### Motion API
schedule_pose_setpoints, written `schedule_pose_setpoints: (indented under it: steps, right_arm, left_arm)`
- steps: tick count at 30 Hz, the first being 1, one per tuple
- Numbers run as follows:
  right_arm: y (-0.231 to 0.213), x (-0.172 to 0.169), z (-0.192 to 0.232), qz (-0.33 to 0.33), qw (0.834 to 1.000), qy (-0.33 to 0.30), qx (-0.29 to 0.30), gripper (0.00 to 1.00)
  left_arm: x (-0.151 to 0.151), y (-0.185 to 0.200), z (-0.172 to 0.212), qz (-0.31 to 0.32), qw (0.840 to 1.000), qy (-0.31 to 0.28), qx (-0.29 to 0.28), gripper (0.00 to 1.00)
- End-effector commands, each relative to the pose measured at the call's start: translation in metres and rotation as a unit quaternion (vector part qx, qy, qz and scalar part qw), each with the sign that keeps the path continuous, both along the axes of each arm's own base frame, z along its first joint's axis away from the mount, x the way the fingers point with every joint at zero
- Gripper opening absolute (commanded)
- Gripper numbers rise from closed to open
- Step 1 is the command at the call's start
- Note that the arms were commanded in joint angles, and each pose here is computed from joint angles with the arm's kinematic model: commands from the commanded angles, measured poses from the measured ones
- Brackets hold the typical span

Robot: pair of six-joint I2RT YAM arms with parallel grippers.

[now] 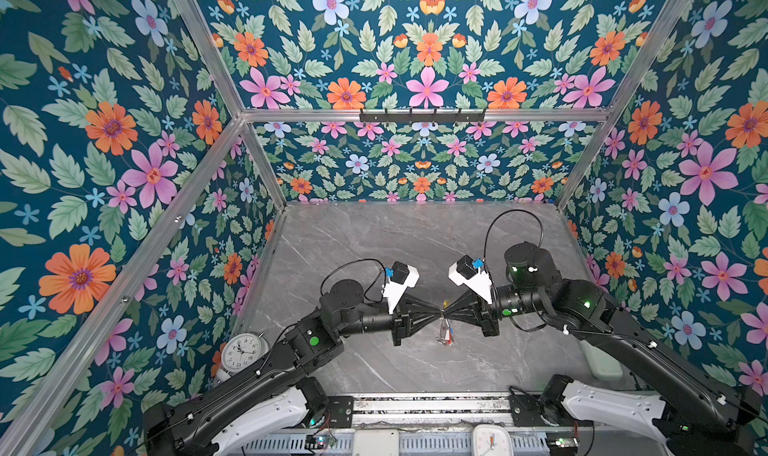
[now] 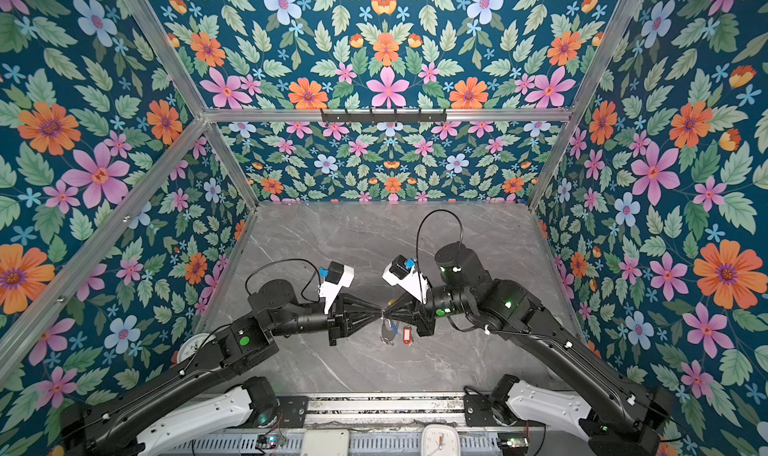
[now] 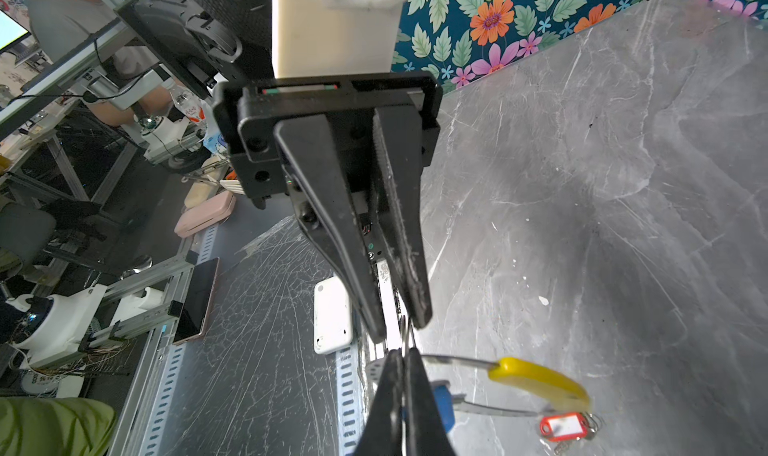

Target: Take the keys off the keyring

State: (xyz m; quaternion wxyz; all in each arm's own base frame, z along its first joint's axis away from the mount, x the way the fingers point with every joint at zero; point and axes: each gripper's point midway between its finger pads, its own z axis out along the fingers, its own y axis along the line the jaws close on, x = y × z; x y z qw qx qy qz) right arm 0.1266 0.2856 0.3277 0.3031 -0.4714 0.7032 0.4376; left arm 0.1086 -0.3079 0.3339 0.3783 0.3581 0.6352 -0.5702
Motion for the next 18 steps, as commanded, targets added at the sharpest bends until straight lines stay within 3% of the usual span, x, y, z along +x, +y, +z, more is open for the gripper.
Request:
schedule_pose_setpoints:
  steps: [1,3,12,16,18]
  right_arm:
    - [0.001,0.003,0.002,-0.001,1.0,-0.013,0.002,0.0]
    - [0.002,0.004,0.003,-0.002,1.0,-0.014,0.003,0.0]
    - [0.005,0.008,0.005,-0.009,1.0,-0.014,0.011,0.0]
    - [0.008,0.012,0.011,-0.02,0.999,-0.016,0.025,0.0]
    - [0.008,0.016,0.015,-0.033,0.998,-0.021,0.039,0.15]
  left_arm:
    - [-0.005,-0.002,0.004,-0.017,1.0,-0.012,-0.006,0.17]
    - [-0.004,-0.002,0.004,-0.017,1.0,-0.011,-0.005,0.18]
    - [-0.003,-0.004,0.005,-0.017,1.0,-0.012,-0.008,0.01]
    - [-0.001,-0.002,0.007,-0.006,0.999,-0.028,-0.019,0.0]
    - [0.003,0.004,0.012,0.016,0.998,-0.042,-0.035,0.0]
